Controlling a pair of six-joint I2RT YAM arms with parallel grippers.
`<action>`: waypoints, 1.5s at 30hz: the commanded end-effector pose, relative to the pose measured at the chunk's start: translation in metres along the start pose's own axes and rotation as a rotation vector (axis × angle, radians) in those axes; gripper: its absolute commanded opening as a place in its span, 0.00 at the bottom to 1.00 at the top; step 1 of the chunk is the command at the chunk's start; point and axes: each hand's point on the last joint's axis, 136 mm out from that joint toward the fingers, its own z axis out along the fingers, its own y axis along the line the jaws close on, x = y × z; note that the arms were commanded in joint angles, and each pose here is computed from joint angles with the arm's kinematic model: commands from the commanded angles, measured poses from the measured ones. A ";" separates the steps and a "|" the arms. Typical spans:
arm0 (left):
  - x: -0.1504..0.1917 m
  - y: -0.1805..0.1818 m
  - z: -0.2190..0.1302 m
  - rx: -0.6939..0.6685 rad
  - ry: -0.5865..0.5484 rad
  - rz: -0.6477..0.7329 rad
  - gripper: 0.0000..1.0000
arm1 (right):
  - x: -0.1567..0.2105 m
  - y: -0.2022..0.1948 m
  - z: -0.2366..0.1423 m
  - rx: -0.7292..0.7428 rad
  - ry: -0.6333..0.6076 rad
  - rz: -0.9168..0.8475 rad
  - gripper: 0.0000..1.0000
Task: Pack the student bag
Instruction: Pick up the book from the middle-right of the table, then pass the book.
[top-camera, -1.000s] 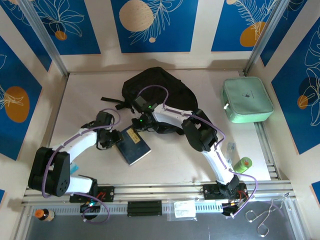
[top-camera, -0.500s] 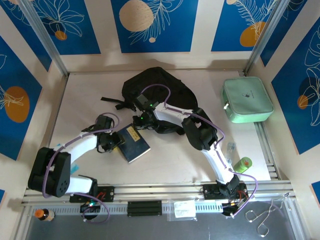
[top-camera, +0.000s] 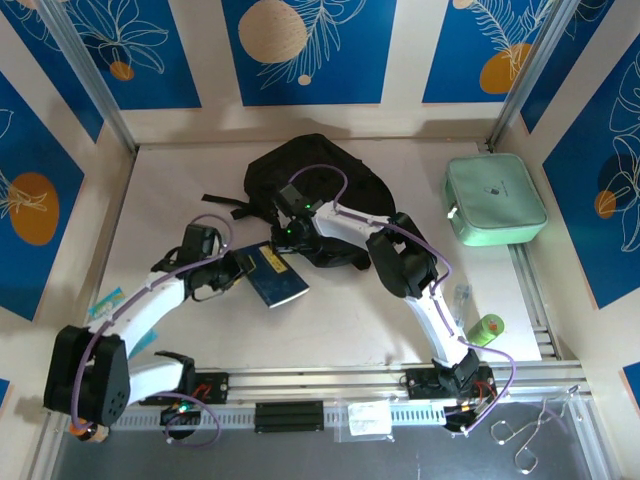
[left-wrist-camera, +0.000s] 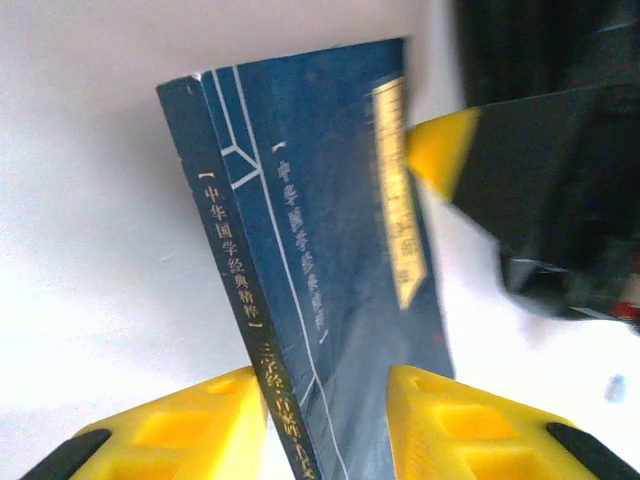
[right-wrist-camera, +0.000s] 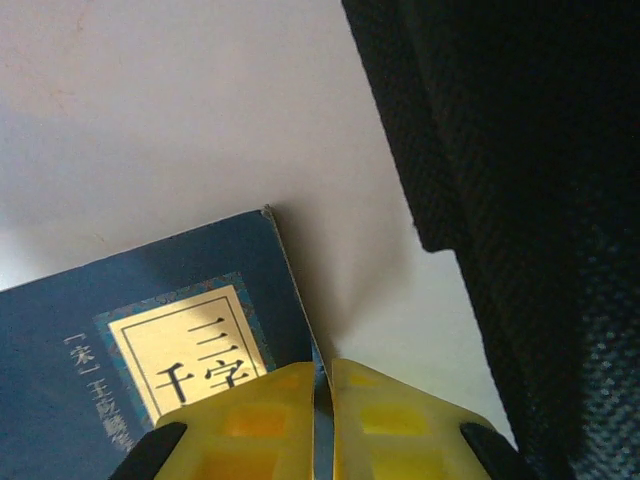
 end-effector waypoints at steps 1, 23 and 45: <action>-0.013 -0.034 -0.004 0.143 -0.027 0.017 0.35 | 0.037 -0.024 0.026 0.065 0.121 0.043 0.11; -0.065 -0.045 -0.042 -0.014 -0.252 0.077 0.00 | -0.008 0.033 -0.140 -0.268 -0.173 -0.058 0.40; -0.128 -0.273 -0.048 0.527 -0.538 0.107 0.00 | -0.027 -0.064 -0.250 -0.694 -0.415 0.408 0.83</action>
